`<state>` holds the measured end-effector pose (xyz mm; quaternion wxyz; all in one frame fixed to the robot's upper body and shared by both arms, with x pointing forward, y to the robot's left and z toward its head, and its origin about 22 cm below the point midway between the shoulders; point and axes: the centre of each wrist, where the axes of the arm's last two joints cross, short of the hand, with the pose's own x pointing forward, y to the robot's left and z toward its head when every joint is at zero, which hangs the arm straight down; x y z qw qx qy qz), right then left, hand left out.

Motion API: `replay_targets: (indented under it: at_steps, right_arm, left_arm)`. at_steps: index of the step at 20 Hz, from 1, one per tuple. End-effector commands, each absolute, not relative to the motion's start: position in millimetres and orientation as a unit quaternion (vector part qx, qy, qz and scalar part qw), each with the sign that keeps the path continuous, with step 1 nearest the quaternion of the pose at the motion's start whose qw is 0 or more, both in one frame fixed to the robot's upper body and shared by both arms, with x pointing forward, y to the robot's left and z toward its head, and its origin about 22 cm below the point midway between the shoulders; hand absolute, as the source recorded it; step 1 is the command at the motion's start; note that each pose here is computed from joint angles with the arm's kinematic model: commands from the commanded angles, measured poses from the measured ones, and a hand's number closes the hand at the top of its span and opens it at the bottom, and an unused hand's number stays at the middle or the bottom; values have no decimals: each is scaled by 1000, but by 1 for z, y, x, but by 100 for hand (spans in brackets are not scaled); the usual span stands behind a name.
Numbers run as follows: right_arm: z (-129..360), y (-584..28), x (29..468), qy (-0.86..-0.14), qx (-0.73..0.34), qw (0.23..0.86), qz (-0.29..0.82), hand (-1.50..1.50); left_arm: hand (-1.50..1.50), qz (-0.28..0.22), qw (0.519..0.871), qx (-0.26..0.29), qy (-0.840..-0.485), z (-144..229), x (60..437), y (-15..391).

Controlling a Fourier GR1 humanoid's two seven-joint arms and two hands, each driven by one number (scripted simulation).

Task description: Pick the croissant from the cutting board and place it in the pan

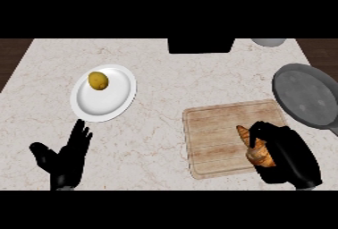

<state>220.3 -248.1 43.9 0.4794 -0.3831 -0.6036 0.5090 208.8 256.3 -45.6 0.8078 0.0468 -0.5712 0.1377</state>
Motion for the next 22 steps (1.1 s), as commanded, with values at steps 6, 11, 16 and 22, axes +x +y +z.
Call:
replay_targets:
  at_steps: [6,11,16,22]
  right_arm:
    - [125,-255,174,-665,-447,481,357,150]
    - [133,-280,199,-648,-467,509,322,150]
    - [122,-297,242,-655,-440,540,294,150]
    - [115,-355,294,-637,-494,517,287,150]
  left_arm:
    - [0,129,808,44,-573,-53,221,242]
    - [0,129,806,34,-577,-41,226,247]
    - [0,124,804,36,-580,-36,218,254]
    - [0,111,807,34,-578,-44,232,245]
